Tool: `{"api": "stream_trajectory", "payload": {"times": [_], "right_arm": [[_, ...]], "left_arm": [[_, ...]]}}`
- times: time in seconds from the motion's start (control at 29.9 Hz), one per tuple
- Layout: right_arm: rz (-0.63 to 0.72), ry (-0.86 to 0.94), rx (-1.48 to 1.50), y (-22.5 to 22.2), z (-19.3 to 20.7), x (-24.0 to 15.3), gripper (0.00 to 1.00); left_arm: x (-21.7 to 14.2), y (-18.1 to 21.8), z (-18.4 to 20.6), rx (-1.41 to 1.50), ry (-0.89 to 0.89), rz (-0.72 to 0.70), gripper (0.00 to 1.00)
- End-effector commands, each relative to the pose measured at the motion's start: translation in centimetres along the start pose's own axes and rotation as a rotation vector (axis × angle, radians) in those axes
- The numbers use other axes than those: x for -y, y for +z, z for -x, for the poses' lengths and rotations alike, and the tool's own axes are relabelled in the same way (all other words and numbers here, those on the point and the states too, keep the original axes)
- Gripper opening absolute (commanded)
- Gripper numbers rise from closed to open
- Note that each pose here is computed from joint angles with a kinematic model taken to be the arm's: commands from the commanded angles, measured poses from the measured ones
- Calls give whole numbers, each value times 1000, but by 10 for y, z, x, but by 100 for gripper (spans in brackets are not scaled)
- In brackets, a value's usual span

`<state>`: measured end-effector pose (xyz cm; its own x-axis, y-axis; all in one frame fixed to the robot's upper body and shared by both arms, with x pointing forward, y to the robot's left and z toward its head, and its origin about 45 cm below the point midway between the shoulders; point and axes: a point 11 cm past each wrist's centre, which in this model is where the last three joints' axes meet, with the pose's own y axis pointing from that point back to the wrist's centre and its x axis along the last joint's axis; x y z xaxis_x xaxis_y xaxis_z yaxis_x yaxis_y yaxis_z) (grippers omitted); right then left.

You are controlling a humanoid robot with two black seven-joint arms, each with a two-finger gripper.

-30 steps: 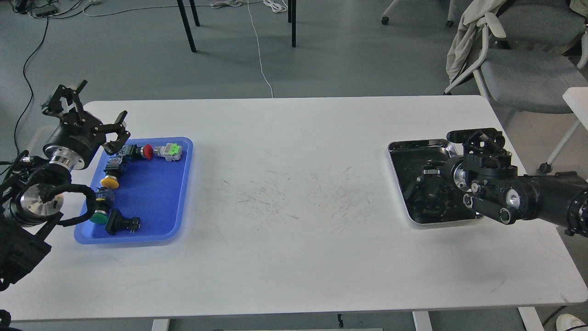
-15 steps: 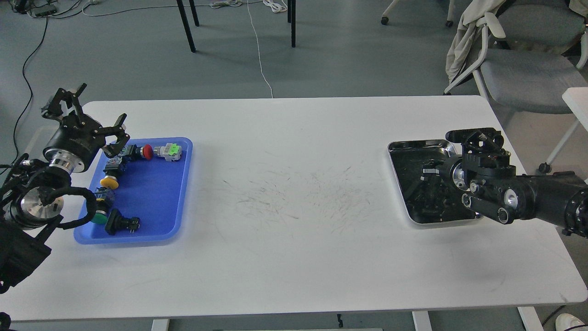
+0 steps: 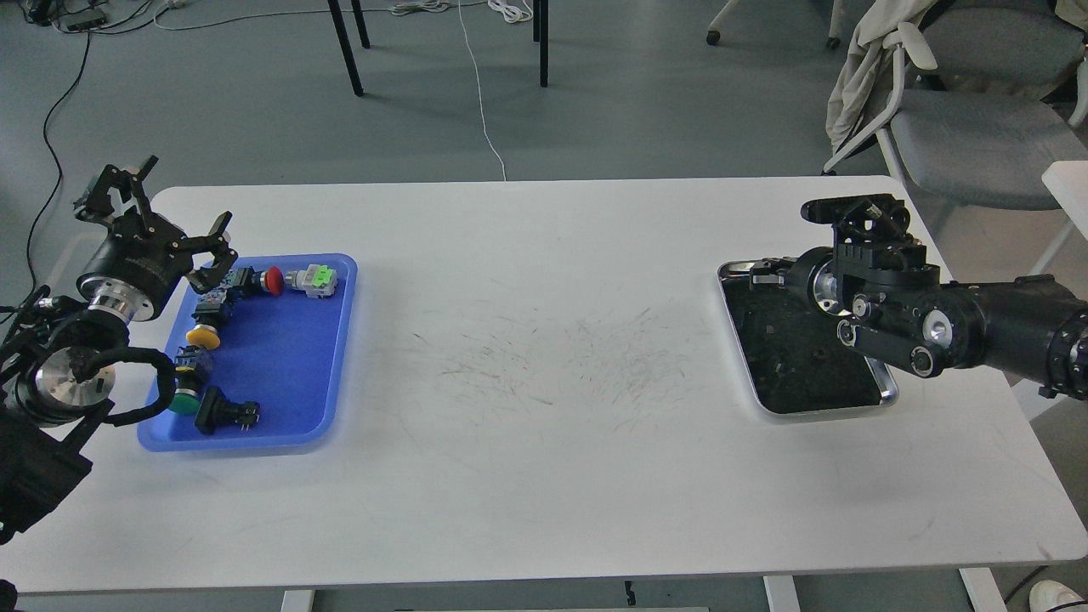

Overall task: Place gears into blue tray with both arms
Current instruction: 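Carry the black part to the table center and release it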

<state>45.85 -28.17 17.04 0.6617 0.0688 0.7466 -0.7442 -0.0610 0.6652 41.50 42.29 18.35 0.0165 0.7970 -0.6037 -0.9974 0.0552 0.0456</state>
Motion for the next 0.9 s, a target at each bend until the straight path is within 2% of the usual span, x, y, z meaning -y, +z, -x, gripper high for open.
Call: {"api": "stream_trajectory", "payload": {"times": [0.0, 0.2, 0.43, 0.64, 0.87], "right_arm": [[-61, 41, 0, -22, -28, -11, 16], [-226, 65, 53, -87, -54, -25, 16], [-424, 21, 55, -215, -34, -23, 16], [-322, 61, 117, -179, -37, -2, 16], [-414, 13, 139, -198, -11, -7, 16]], "left_arm": [[0, 2, 0, 3, 2, 2, 99], [-2, 11, -5, 18, 10, 12, 99], [-6, 25, -11, 41, 19, 30, 99], [-6, 29, -13, 47, 20, 34, 99], [-6, 29, -13, 47, 20, 34, 99]]}}
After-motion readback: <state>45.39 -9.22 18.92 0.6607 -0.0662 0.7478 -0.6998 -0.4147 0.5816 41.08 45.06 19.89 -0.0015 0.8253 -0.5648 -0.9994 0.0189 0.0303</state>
